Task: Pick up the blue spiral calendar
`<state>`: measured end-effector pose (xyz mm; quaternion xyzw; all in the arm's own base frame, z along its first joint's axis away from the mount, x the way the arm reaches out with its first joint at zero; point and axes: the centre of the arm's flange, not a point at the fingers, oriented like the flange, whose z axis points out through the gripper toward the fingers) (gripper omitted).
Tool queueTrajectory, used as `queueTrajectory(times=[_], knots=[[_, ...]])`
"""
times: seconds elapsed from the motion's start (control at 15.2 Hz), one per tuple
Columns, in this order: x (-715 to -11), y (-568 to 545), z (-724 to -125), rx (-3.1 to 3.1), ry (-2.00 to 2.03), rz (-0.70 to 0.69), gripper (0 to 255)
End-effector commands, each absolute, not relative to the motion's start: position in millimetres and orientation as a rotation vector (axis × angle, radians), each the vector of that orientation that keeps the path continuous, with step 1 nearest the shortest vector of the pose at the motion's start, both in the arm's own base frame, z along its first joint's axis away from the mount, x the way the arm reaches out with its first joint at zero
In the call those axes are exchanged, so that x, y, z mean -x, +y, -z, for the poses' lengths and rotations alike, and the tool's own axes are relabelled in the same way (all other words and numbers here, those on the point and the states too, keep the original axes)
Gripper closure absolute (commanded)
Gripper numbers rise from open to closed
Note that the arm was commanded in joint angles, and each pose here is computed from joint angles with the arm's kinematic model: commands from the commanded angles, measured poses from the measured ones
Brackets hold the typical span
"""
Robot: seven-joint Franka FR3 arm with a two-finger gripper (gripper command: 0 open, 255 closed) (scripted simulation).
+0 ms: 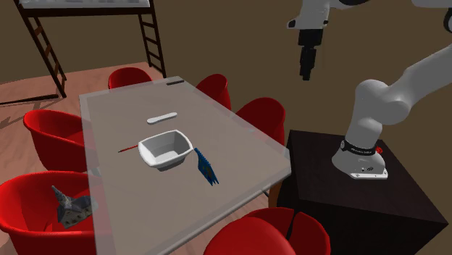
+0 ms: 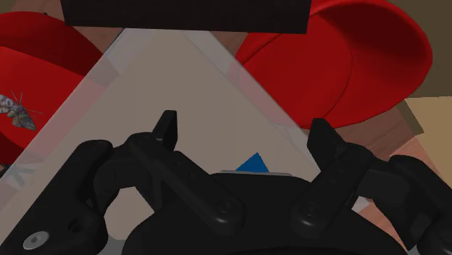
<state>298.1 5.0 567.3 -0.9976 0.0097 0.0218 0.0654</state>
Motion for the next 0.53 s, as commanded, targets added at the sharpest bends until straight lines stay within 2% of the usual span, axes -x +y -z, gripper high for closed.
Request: queueTrajectory(times=[0.0, 0.46], knots=[[-298.1, 5.0, -567.3, 3.01, 0.029, -0.066, 0], [-353.4, 62.7, -515.8, 3.049, 0.233, -0.061, 0]])
